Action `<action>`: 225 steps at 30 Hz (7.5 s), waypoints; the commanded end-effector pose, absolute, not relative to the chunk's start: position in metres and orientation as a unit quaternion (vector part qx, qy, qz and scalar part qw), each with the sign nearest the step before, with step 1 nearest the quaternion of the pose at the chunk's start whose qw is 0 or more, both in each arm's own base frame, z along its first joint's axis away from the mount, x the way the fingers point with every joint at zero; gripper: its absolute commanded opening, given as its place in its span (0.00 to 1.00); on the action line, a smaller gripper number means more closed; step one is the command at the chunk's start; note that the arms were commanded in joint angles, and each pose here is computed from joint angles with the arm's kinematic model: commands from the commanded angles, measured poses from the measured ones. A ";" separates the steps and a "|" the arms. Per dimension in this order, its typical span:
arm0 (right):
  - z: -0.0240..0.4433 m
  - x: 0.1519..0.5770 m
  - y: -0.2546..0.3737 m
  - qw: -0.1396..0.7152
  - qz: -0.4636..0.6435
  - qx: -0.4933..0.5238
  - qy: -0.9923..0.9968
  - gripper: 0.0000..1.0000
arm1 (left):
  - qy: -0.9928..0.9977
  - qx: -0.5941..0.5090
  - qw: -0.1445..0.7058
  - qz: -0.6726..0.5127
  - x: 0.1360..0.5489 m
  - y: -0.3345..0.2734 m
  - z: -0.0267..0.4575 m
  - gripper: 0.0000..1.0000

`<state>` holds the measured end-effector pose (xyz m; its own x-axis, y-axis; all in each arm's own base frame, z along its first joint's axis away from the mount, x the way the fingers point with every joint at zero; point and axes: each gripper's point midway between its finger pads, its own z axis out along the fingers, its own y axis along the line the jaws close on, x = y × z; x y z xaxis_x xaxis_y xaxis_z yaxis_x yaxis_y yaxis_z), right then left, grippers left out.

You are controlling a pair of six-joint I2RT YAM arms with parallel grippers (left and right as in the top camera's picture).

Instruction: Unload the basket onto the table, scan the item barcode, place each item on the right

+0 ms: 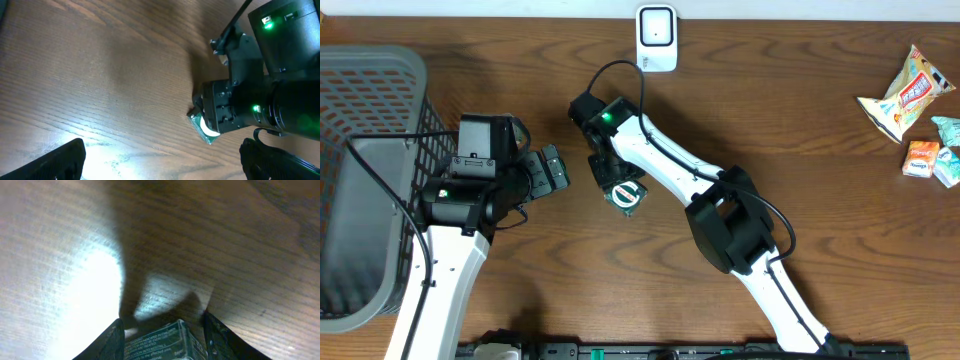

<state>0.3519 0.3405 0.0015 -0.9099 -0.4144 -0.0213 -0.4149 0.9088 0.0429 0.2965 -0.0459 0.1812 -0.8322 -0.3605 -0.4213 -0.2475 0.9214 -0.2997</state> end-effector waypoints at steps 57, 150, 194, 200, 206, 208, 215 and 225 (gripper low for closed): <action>0.049 0.372 0.334 0.101 -0.004 0.010 0.995 0.77 | 0.949 -0.163 0.246 -0.111 0.298 -0.042 0.183 0.98; 0.008 0.300 0.287 -0.147 -0.037 -0.044 0.987 0.92 | 0.949 -0.163 0.246 -0.111 0.298 -0.042 0.183 0.98; 0.033 0.320 0.279 -0.128 -0.015 -0.172 0.977 0.76 | 0.949 -0.163 0.246 -0.111 0.298 -0.042 0.183 0.98; 0.027 0.306 0.280 -0.145 -0.027 -0.178 0.973 0.81 | 0.949 -0.163 0.246 -0.111 0.298 -0.042 0.183 0.97; 0.017 0.299 0.294 -0.134 -0.024 -0.197 0.971 0.82 | 0.949 -0.163 0.246 -0.111 0.298 -0.042 0.183 0.98; 0.016 0.299 0.297 -0.127 -0.029 -0.201 0.971 0.81 | 0.949 -0.163 0.246 -0.111 0.298 -0.042 0.183 0.98; 0.013 0.304 0.289 -0.107 -0.068 -0.196 0.972 0.83 | 0.949 -0.163 0.246 -0.110 0.298 -0.042 0.183 0.98; 0.010 0.293 0.281 -0.132 -0.078 -0.195 0.969 0.84 | 0.949 -0.163 0.246 -0.111 0.298 -0.042 0.183 0.98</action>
